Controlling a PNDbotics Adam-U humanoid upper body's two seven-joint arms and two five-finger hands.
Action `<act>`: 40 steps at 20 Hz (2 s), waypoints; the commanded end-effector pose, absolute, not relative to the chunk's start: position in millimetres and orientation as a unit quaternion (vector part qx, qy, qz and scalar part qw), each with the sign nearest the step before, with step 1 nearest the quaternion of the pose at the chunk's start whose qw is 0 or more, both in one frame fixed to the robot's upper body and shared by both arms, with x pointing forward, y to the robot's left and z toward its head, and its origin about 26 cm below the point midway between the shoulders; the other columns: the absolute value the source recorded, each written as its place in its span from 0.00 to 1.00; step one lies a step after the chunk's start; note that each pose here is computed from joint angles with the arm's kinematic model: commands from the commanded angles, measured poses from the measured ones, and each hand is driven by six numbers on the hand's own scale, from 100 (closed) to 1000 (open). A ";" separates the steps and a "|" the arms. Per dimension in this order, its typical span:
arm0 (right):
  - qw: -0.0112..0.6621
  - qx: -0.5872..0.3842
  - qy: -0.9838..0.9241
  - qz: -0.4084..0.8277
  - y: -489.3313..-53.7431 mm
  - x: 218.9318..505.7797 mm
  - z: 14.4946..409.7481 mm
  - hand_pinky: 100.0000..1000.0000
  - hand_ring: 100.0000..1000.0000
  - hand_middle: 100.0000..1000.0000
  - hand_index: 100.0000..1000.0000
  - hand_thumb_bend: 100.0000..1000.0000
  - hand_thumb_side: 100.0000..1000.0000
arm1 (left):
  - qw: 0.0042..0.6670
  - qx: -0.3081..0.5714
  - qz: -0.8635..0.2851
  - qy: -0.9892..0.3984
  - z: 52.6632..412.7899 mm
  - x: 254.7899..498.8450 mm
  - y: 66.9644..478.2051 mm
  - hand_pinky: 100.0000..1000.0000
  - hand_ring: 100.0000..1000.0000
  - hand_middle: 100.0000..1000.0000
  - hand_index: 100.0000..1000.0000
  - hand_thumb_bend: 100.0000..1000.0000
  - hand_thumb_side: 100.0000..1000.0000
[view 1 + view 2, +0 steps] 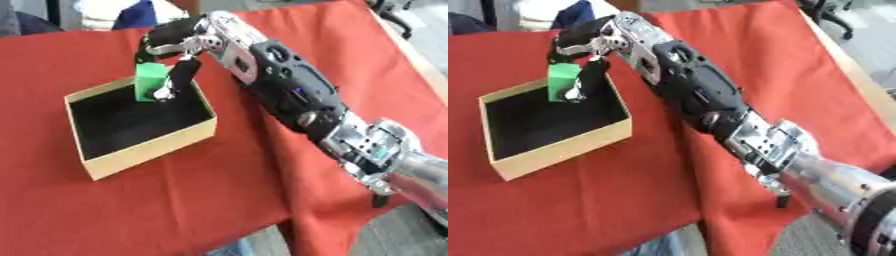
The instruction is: Pick up objects on the table and place them in the box.
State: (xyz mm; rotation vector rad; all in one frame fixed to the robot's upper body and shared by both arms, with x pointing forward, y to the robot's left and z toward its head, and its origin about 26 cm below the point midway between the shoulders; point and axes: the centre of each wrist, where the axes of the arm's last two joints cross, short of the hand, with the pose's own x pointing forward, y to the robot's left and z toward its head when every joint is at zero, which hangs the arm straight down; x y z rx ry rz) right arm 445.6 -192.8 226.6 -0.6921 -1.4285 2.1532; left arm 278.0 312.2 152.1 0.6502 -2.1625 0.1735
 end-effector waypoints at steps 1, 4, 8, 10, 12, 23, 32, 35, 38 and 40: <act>0.186 -0.269 -0.514 0.793 -184.3 437.9 241.4 0.77 0.78 0.86 1.00 0.34 0.73 | 0.411 0.266 0.066 -0.869 160.2 276.0 314.1 0.47 0.19 0.14 0.45 0.00 0.44; 0.160 -0.285 -0.505 0.799 -181.8 433.1 244.1 0.80 0.83 1.00 1.00 0.52 0.69 | 0.411 0.268 0.066 -0.869 160.1 275.8 314.6 0.47 0.19 0.14 0.45 0.00 0.44; 0.131 -0.313 -0.496 0.800 -179.9 428.2 248.2 0.82 0.85 1.00 1.00 0.58 0.66 | 0.410 0.270 0.066 -0.868 159.8 275.7 314.6 0.47 0.19 0.14 0.45 0.00 0.44; 0.125 -0.322 -0.498 0.796 -181.7 427.4 249.6 0.82 0.85 1.00 1.00 0.58 0.65 | 0.410 0.272 0.067 -0.868 159.8 275.6 315.0 0.47 0.19 0.14 0.45 0.00 0.44; 0.122 -0.329 -0.502 0.791 -184.3 426.8 251.5 0.82 0.85 1.00 1.00 0.57 0.65 | 0.410 0.273 0.068 -0.868 159.8 275.5 315.4 0.47 0.19 0.14 0.45 0.00 0.44; 0.116 -0.399 -0.633 0.653 -241.1 393.3 292.6 0.79 0.80 1.00 1.00 0.43 0.57 | 0.412 0.277 0.073 -0.865 157.4 274.2 316.4 0.47 0.19 0.14 0.45 0.00 0.45; 0.179 -0.421 -0.744 0.488 -297.8 355.9 285.4 0.72 0.73 0.91 1.00 0.20 0.41 | 0.414 0.264 0.067 -0.869 156.2 275.0 312.5 0.47 0.21 0.16 0.45 0.00 0.46; 0.203 -0.419 -0.774 0.430 -311.3 346.5 272.9 0.70 0.71 0.89 1.00 0.14 0.37 | 0.413 0.258 0.062 -0.871 156.1 275.6 310.5 0.48 0.22 0.18 0.45 0.00 0.46; 0.222 -0.421 -0.795 0.376 -322.6 338.5 261.2 0.69 0.69 0.86 1.00 0.07 0.34 | 0.412 0.250 0.055 -0.874 156.3 276.4 308.0 0.49 0.24 0.20 0.46 0.00 0.47; 0.240 -0.423 -0.805 0.340 -330.6 333.4 251.9 0.68 0.68 0.84 0.99 0.03 0.33 | 0.413 0.245 0.049 -0.876 155.6 276.4 306.7 0.49 0.26 0.21 0.46 0.00 0.47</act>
